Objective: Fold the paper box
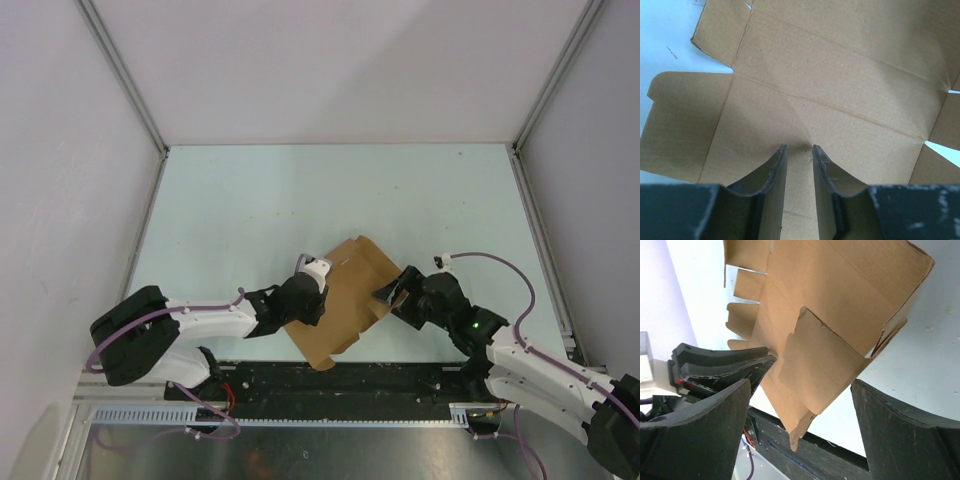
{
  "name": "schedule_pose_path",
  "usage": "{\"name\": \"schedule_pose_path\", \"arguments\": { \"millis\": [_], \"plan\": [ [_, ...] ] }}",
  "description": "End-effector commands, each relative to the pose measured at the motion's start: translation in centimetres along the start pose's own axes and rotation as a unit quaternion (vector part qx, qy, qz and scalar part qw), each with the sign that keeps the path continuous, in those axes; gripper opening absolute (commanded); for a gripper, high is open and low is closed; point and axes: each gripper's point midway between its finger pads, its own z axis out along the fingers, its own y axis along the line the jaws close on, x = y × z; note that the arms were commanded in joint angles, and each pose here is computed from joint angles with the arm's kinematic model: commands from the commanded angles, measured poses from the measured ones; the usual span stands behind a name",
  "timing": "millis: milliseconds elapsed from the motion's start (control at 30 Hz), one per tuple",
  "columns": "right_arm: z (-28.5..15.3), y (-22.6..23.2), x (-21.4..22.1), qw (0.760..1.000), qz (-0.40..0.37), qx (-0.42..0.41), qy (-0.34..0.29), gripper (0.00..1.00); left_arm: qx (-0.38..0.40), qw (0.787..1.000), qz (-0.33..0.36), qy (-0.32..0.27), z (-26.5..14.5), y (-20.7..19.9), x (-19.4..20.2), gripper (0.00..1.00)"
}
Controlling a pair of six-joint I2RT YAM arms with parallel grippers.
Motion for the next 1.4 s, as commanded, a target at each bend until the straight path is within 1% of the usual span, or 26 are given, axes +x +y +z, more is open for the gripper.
{"name": "schedule_pose_path", "arguments": {
  "millis": [0,200,500,533,633,1367],
  "plan": [
    [-0.4,3.7,-1.1,0.998,-0.006,-0.053,-0.014,0.87,0.012,1.000,0.000,0.011,0.1,-0.7,0.1,0.32],
    [-0.3,3.7,-1.3,0.998,-0.006,-0.054,-0.016,0.87,0.012,1.000,0.001,0.012,0.2,-0.8,0.1,0.32],
    [1.1,3.6,-1.1,0.999,-0.008,-0.048,-0.008,0.86,0.014,1.000,0.004,0.014,0.2,-0.8,0.2,0.32],
    [1.2,4.4,-1.3,0.998,-0.007,-0.064,-0.013,0.87,0.014,1.000,0.004,0.014,0.2,-0.8,0.2,0.31],
    [1.6,4.4,-1.3,0.998,-0.006,-0.063,-0.012,0.87,0.016,1.000,0.005,0.016,0.3,-0.9,0.2,0.31],
    [4.1,2.3,-0.9,1.000,-0.018,-0.023,-0.002,0.87,0.015,1.000,0.009,0.023,0.6,-1.0,0.5,0.30]
  ]
}}
